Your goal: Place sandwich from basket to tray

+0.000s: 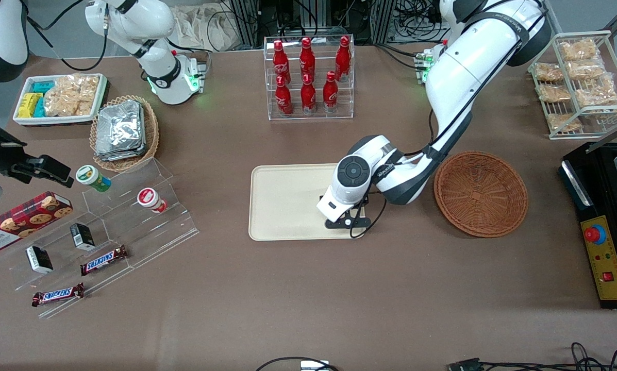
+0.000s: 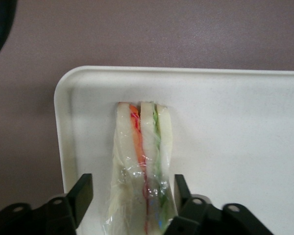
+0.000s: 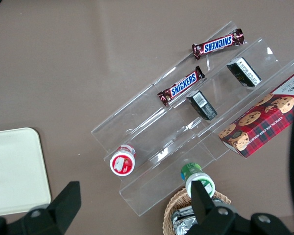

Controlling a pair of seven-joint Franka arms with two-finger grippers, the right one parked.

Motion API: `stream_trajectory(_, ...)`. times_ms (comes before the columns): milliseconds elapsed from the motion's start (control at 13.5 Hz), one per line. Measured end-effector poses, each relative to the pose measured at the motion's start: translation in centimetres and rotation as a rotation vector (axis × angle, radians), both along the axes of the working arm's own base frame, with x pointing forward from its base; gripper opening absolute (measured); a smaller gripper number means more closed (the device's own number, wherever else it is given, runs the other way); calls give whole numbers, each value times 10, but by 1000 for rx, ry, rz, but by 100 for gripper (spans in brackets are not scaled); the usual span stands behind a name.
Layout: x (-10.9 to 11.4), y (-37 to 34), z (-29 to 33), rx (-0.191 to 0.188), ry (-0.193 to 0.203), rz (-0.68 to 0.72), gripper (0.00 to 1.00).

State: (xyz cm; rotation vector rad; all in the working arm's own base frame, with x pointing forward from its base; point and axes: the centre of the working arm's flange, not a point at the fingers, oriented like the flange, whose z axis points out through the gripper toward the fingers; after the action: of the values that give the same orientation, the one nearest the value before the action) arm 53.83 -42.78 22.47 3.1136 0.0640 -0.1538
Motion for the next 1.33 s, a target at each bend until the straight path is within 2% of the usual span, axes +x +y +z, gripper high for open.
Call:
stream_trajectory(148, 1, 0, 2, 1, -2, 24, 98)
stream_trajectory(222, 2, 0, 5, 0, -7, 39, 100)
stream_trajectory(444, 6, -2, 33, -5, -41, 70, 100)
stream_trajectory(667, 7, 6, 100, 28, -55, 99, 100)
stream_trajectory(815, 4, 23, 156, 68, -72, 132, 100)
stream_trajectory(1037, 4, 79, 242, 115, -78, 235, 100)
stream_trajectory(1333, 7, 197, 332, 126, -89, 214, 100)
